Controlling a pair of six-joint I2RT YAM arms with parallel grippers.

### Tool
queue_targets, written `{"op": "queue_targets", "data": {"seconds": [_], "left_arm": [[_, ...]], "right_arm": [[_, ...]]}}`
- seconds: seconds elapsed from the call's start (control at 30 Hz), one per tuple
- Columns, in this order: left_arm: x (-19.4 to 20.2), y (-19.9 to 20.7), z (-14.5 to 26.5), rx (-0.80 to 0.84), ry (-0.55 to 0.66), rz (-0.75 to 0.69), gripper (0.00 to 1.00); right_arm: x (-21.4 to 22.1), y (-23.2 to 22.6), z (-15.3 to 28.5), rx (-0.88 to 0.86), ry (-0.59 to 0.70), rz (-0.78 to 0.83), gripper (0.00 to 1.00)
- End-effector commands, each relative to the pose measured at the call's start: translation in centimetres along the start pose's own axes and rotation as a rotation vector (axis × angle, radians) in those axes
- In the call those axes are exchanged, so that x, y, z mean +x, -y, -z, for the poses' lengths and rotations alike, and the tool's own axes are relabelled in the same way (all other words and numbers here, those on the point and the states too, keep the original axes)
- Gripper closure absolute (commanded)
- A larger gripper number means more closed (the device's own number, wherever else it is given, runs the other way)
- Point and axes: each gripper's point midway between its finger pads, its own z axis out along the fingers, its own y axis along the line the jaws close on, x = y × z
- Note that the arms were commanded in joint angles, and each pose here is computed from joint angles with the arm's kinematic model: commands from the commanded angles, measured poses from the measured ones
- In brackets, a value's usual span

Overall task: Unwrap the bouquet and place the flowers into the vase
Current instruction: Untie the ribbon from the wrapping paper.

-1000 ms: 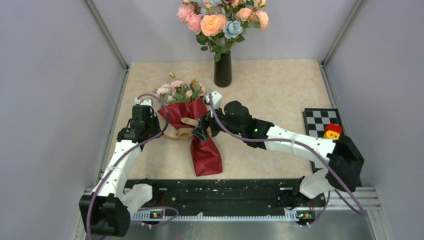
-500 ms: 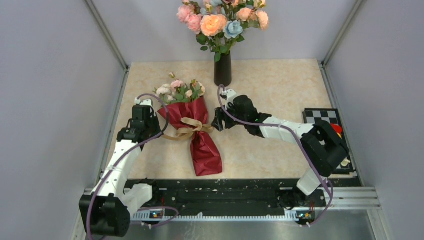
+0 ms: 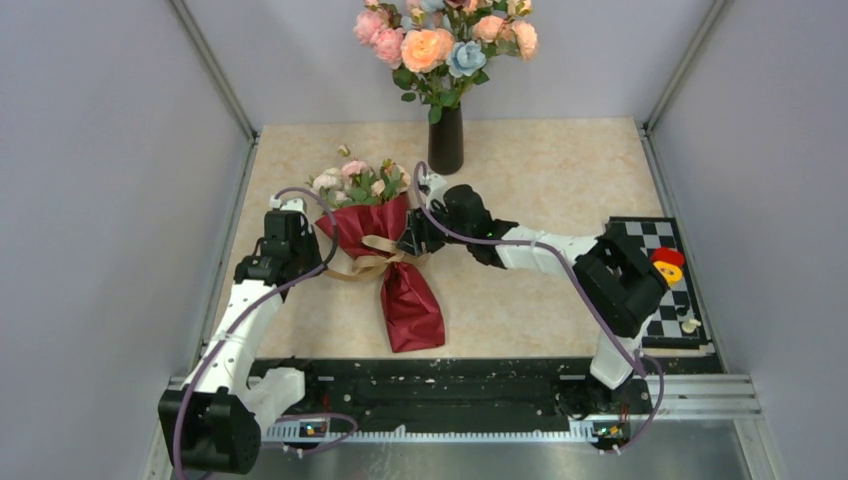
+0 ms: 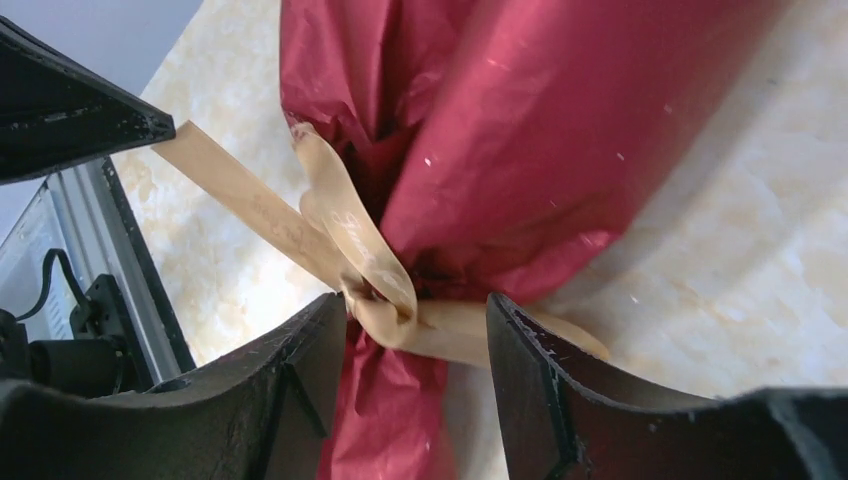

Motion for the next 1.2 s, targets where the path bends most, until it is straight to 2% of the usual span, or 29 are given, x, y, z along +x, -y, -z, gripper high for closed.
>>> {"op": "queue_targets", "data": {"seconds": [0.0,0.6,0.8,0.97,1.17], "left_arm": [[-1.2,0.5,0.4,0.027,0.035,-0.007,1.00],[-1.1,0.7,0.4,0.042,0.029,-0.014,1.00],[-1.2,0.7,0.4,0.042,0.031,-0.016,1.00],[-0.9,2.4,0.8,0.135,0.012,-0.017,1.00],[-0.6,5.9,1.5,0.271,0.019,0.044,1.00]], "right_arm": [[-2.7,-2.4,-1.9,-0.073,0.054,0.029,0.46],[-0.4,-3.7,-3.6,-0.099,-0.022,0.031,0.65],[-0.7,-2.9,-2.8,-0.031,-0.018,0.044,0.84],[-1.0,-1.8,-1.6,0.055,-0.007,0.039,0.95],[-1.7,-1.2,0.2,0.111,0.008,0.058,0.97]]}}
